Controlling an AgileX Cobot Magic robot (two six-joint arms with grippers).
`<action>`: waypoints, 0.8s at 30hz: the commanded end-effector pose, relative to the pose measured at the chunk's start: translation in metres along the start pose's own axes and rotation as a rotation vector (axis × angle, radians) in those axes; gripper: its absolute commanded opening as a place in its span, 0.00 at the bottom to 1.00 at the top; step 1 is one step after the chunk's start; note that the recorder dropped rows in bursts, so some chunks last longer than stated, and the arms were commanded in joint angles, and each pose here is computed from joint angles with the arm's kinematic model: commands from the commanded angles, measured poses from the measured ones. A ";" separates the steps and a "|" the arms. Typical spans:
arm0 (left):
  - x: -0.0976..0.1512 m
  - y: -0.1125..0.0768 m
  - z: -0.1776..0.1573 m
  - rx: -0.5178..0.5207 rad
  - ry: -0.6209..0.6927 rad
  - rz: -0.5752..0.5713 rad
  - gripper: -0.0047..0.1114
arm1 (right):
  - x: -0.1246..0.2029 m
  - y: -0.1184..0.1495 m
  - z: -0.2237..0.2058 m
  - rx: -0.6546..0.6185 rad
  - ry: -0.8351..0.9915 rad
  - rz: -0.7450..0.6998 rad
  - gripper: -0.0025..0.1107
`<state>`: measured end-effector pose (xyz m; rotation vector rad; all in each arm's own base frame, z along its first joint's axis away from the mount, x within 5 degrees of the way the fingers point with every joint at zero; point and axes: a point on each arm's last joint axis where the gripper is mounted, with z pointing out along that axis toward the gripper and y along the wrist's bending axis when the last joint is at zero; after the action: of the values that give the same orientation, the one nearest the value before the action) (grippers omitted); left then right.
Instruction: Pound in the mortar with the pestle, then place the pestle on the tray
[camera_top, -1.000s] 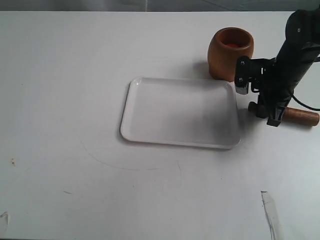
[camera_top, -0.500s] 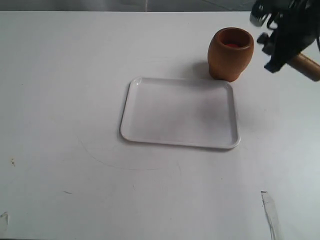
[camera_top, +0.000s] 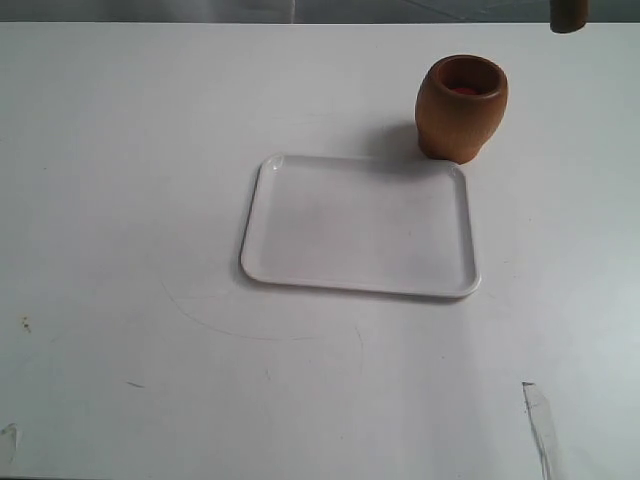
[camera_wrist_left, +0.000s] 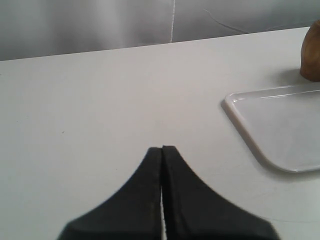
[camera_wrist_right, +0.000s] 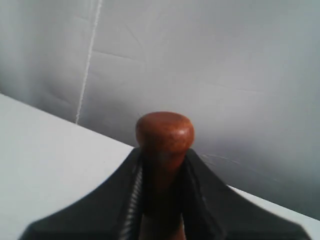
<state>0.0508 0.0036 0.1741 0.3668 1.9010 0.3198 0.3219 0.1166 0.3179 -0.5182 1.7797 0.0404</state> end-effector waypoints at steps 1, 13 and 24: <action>0.000 -0.001 0.000 0.008 -0.007 -0.012 0.04 | 0.004 0.004 -0.002 0.100 -0.117 0.078 0.02; 0.000 -0.001 0.000 0.008 -0.007 -0.012 0.04 | 0.014 0.032 -0.008 -0.206 -0.556 0.265 0.02; 0.000 -0.001 0.000 0.008 -0.007 -0.012 0.04 | 0.053 0.036 0.027 -0.186 -0.521 0.287 0.02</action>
<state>0.0508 0.0036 0.1741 0.3668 1.9010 0.3198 0.3192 0.1444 0.2610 -0.3845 1.3279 0.5258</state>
